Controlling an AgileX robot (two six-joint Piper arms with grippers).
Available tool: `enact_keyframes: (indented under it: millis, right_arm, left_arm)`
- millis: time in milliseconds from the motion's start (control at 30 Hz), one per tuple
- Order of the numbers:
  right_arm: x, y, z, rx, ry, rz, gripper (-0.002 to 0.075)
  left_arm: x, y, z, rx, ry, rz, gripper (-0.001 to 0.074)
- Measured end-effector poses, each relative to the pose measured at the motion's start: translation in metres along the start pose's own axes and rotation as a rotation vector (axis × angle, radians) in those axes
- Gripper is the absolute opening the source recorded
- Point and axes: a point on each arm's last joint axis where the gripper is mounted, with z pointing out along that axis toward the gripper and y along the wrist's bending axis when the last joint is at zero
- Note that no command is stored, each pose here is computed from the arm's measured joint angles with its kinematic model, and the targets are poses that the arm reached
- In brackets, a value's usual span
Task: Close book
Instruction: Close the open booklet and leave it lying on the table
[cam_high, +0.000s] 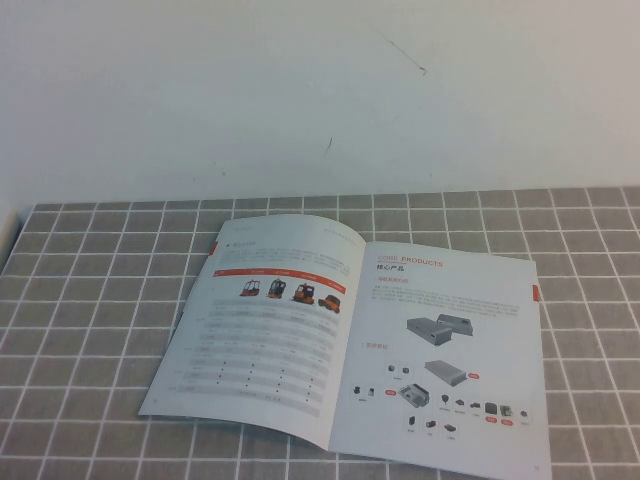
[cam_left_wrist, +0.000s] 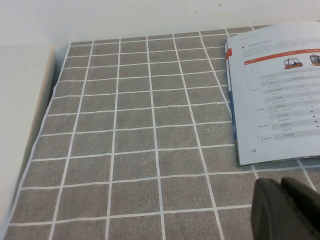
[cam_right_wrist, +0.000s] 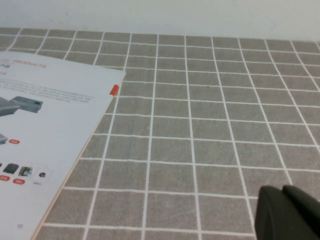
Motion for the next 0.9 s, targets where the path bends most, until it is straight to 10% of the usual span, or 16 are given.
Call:
enact_keyframes:
  millis: [533, 900]
  right_arm:
    - [-0.002, -0.001, 0.001, 0.014, -0.035, -0.028, -0.0003]
    - [-0.048, -0.001, -0.014, 0.071, -0.58, -0.195, -0.0003]
  left_arm:
    - [-0.004, 0.0, 0.001, -0.002, -0.077, 0.061, -0.0004]
    - [-0.053, -0.022, -0.021, 0.154, -0.699, 0.315, -0.0004]
